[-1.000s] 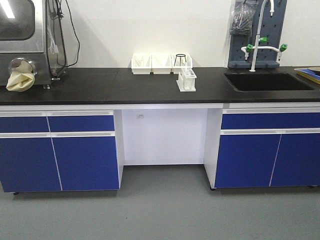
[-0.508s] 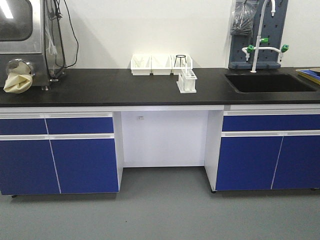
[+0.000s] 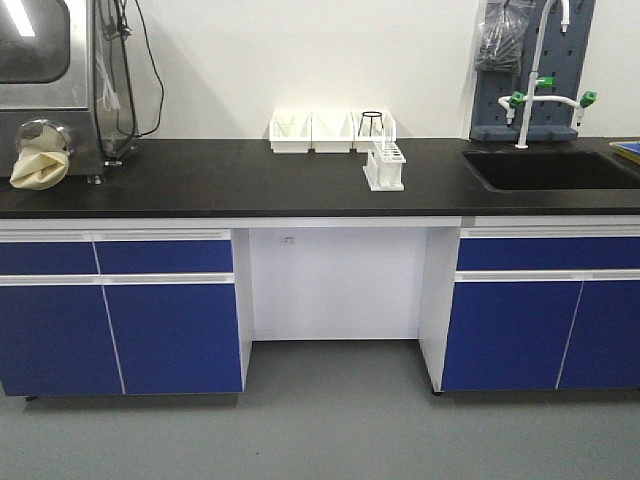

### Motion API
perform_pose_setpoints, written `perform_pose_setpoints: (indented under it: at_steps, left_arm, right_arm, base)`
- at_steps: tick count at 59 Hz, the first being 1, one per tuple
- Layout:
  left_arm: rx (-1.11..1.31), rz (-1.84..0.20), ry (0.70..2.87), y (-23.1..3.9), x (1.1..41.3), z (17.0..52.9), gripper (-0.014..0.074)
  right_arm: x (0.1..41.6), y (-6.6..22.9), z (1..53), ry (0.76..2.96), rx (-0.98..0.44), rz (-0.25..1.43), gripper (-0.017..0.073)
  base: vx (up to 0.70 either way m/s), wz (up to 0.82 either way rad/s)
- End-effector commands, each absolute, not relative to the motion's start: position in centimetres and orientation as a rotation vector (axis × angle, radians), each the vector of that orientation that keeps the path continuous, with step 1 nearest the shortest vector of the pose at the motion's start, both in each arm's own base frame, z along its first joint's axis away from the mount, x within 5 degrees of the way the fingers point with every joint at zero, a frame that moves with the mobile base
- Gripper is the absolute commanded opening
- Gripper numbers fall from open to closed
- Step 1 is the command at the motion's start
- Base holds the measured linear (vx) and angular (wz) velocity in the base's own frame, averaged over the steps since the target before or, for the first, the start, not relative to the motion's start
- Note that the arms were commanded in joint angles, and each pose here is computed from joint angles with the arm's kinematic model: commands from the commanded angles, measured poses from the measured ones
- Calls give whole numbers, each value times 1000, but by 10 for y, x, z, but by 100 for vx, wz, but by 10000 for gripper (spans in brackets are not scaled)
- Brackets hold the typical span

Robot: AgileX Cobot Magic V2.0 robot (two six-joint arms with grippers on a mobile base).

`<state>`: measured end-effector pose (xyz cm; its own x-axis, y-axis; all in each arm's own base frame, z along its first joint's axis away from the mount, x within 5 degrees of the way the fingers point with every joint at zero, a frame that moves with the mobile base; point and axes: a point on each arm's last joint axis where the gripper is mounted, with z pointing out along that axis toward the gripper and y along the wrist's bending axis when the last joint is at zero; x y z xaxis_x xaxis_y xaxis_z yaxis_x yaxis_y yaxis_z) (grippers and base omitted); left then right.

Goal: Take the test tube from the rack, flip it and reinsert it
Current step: 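Drive the base forward to the bench with the white test tube rack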

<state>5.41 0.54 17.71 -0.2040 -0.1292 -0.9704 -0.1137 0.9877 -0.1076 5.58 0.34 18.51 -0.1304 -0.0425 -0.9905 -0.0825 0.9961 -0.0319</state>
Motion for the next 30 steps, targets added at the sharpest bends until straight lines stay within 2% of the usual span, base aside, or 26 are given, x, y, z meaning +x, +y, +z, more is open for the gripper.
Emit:
perform_pose_setpoints:
  at_steps: [1,30]
  left_arm:
    - [-163,-27,1683,5,55,186,-6]
    - [-163,-27,1683,5,55,186,-6]
  right_arm:
    - [56,4,192,1617,-108,28,-11]
    - [56,4,192,1617,-108,28,-11]
  base:
    - [7,-7]
    - [10,-8]
